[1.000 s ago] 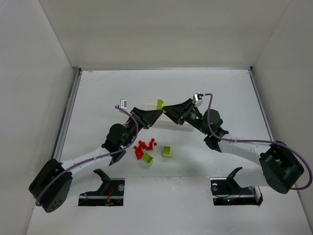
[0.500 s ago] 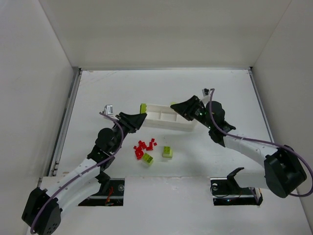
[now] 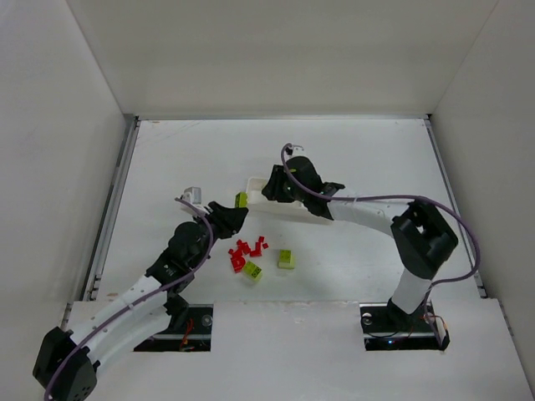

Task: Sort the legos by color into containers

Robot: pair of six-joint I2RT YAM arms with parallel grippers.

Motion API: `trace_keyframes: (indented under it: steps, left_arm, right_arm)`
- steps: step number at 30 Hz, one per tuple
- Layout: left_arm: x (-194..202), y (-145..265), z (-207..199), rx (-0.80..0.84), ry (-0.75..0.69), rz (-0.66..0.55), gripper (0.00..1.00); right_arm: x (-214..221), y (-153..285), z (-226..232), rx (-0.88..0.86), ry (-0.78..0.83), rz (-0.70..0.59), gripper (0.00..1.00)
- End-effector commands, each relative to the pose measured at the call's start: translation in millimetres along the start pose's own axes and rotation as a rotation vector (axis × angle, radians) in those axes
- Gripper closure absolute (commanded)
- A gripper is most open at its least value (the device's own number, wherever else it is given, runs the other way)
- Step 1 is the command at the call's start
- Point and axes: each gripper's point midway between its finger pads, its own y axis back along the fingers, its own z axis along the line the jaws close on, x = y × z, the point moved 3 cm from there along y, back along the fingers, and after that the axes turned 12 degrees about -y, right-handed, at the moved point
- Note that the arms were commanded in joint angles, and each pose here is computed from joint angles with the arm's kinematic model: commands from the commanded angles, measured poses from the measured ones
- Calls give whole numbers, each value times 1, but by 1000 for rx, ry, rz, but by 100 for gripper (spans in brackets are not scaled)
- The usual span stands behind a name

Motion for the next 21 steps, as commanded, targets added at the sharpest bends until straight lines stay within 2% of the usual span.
trace_keyframes:
  steps: [1,5,7,8,10,14,16,17,21]
  left_arm:
    - [-5,4,4,-14,-28,-32,84]
    - [-6,4,7,-29,-42,-27,84]
    - [-5,5,7,-26,-34,-31,83]
    - [-4,4,8,-28,-36,-28,83]
    - [-5,3,7,-31,-45,-18,83]
    - [-5,1,3,-22,-47,-17,83]
    - [-4,-4,-1,-15,-55,-4,83]
    - [-5,-7,-5,-11,-58,4,83]
    - [-2,-24,-22,15,-106,65,83]
  right_arm:
    - [-14,-8,15,9,55,-34,75]
    - [-13,-24,19,15,59,-25,73]
    - [-13,-30,20,24,55,-22,63]
    - [-13,-32,20,26,55,-22,53]
    - [-17,-31,24,15,54,-38,41]
    - [-30,-15,32,-5,54,-87,34]
    - [-36,0,31,-6,56,-116,34]
    - [-38,9,29,-5,58,-135,37]
    - [-49,49,10,-22,39,-238,63]
